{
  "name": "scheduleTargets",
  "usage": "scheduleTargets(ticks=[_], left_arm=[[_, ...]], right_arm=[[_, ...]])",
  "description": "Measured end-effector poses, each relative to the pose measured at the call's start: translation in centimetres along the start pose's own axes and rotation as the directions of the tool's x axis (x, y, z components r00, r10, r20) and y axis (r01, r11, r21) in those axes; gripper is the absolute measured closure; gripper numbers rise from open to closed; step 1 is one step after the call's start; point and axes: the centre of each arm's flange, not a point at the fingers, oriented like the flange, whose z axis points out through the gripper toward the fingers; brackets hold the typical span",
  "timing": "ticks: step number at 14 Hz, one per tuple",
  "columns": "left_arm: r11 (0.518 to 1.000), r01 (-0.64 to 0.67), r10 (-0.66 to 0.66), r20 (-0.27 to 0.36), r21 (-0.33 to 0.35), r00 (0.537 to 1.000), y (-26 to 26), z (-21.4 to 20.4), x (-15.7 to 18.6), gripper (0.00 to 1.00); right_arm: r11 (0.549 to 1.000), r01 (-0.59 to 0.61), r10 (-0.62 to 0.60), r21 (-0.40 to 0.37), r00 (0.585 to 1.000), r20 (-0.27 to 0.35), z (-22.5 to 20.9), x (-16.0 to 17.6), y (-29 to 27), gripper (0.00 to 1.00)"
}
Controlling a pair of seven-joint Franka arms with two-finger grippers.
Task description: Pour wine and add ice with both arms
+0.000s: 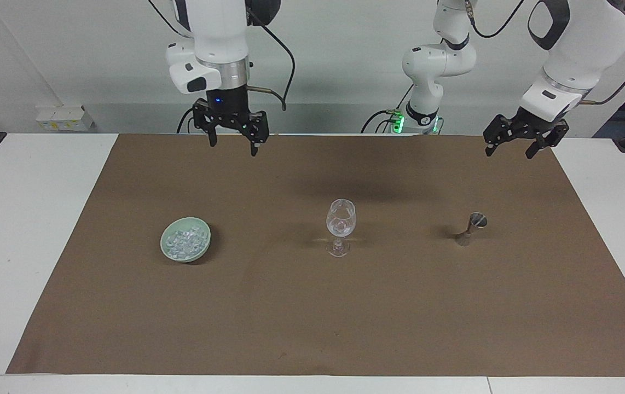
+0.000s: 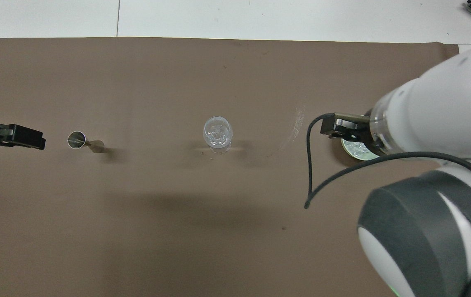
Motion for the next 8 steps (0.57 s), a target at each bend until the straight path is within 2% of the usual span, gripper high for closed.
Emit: scheduleTargets(ticks=[4, 8], left_arm=[[1.0, 0.003, -0.003, 0.001, 0.0, 1.0, 0.1, 0.0, 0.0, 0.0], [1.0, -0.007, 0.007, 0.009, 0.0, 1.0, 1.2, 0.4, 0.0, 0.0]], right_arm=[[1.0, 0.018, -0.017, -0.021, 1.0, 0.023, -1.0, -1.2, 2.0, 0.0], [0.999, 0.04, -0.04, -0.004, 0.998, 0.044, -0.5, 0.6, 5.2, 0.0]])
